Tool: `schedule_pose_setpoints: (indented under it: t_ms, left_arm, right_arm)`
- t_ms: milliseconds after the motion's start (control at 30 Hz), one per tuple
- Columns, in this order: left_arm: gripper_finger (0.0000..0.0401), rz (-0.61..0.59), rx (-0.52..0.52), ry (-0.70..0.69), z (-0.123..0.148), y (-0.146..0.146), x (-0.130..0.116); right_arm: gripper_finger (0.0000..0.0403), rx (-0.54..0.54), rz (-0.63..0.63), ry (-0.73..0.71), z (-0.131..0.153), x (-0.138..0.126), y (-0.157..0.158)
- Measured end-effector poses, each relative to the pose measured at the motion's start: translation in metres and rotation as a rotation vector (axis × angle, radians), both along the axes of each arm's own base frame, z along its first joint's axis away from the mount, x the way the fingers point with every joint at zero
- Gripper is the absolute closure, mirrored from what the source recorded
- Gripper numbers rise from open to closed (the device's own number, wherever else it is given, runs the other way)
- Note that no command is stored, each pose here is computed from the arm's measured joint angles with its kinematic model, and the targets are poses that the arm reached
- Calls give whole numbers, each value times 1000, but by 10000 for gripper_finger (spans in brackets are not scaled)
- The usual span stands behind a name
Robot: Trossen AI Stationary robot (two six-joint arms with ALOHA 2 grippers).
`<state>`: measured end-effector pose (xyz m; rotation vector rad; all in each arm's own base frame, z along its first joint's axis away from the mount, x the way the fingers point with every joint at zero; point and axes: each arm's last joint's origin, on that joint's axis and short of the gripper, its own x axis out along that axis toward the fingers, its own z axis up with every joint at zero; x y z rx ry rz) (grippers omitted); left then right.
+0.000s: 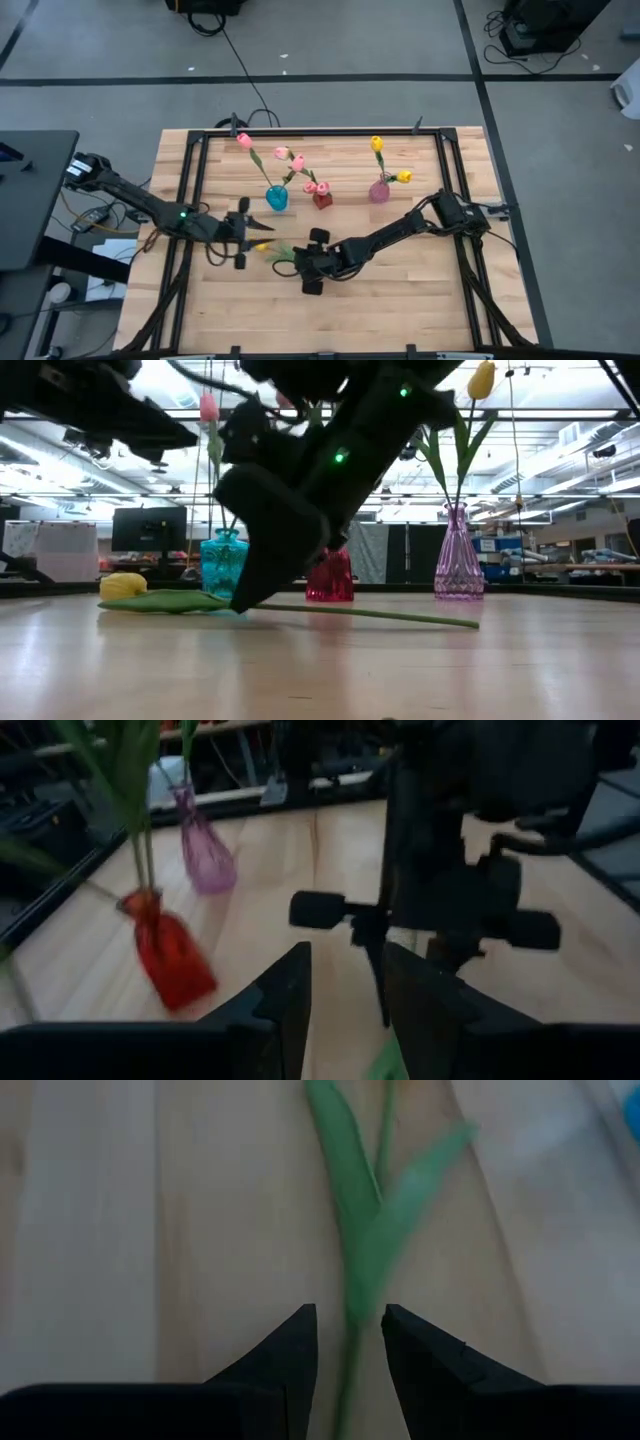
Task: Sort flowers into vase by color
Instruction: Put the yellow flower into the pink vase
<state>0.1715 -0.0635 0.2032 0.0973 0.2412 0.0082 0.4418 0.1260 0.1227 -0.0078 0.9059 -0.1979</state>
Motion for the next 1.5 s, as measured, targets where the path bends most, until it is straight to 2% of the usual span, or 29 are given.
schedule_pose_setpoints:
  t_ms: [267, 333, 467, 533, 667, 767, 867, 967, 1100, 1200, 1300, 1500]
  left_arm:
    - [270, 0, -30, -46, 12, 0, -10]
    - [270, -1, -33, -51, 12, 0, -11]
    - [270, 3, -34, -53, 13, 0, -12]
    - [270, 6, -30, -47, 13, 0, -12]
    - [270, -8, -34, -53, 14, -1, -14]
    - [270, -19, -37, -59, 15, -3, -15]
    - [270, -31, -38, -60, 15, -4, -17]
    - [270, -34, -41, -57, 15, -5, -17]
    - [270, -31, -47, -49, 14, -5, -17]
    - [270, -24, -52, -38, 13, -5, -17]
    - [270, -21, -51, -38, 13, -5, -17]
    - [270, 0, -24, -43, 13, -4, -17]
  right_arm:
    - [283, 12, 0, 19, -4, 1, -12]
    - [307, 45, 12, 28, -5, 1, -14]
    - [382, 111, -6, 52, -5, 1, -19]
    - [389, 119, -16, 58, -5, 1, -21]
    - [393, 117, -31, 118, 8, -11, -19]
    - [396, 62, -26, 122, 36, -26, -7]
    - [396, 30, -27, 74, 72, -50, 8]
    - [396, 5, -56, 29, 94, -80, 14]
    - [396, 13, -130, -99, 123, -127, 14]
    - [395, 17, -151, -198, 132, -161, 14]
    - [395, 22, -173, -360, 146, -191, 11]
    - [395, -24, -255, -627, 167, -241, -5]
